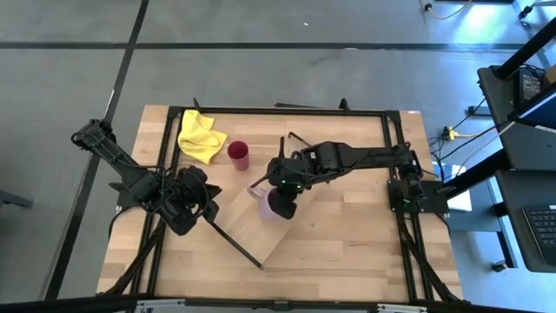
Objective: Stack small to large cups/mugs on shelf
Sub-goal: Put the purple mug on the shelf
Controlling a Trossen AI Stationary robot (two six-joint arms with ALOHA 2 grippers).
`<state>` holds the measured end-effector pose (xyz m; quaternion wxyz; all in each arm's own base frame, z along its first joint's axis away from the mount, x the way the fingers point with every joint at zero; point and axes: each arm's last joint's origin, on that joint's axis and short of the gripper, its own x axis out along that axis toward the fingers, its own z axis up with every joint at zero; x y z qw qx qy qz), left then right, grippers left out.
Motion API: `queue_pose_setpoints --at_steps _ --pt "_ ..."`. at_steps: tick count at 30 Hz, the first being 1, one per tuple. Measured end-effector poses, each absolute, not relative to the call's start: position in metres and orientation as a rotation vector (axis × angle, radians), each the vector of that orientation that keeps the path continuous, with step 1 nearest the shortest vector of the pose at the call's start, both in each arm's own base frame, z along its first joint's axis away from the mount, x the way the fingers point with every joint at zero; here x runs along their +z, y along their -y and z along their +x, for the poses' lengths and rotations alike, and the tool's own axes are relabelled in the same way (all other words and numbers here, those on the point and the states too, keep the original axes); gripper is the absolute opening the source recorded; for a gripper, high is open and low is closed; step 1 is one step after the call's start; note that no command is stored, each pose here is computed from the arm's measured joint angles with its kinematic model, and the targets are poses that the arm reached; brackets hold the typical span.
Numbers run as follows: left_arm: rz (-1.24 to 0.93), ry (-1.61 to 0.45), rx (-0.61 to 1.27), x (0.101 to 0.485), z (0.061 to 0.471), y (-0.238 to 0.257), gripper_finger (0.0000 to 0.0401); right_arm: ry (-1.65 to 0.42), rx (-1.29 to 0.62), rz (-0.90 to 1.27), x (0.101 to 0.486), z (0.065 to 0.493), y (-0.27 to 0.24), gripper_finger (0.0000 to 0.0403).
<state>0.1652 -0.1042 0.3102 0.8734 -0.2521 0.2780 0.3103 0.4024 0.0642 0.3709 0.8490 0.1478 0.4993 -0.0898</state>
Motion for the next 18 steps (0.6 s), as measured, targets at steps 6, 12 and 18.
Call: queue_pose_setpoints --at_steps 6,12,18 --pt "-0.53 -0.58 0.649 0.3102 0.1652 0.1042 0.0043 -1.072 -0.188 0.307 0.3666 0.4042 -0.0647 0.0075" --pt "-0.529 -0.58 0.649 0.3102 0.1652 0.1042 0.0043 -1.065 -0.19 0.307 0.3671 0.4046 -0.0643 0.0083" --pt "-0.528 -0.581 0.649 0.3102 0.1651 0.1042 0.0043 -1.056 -0.189 0.306 0.3676 0.4053 -0.0639 0.0084"
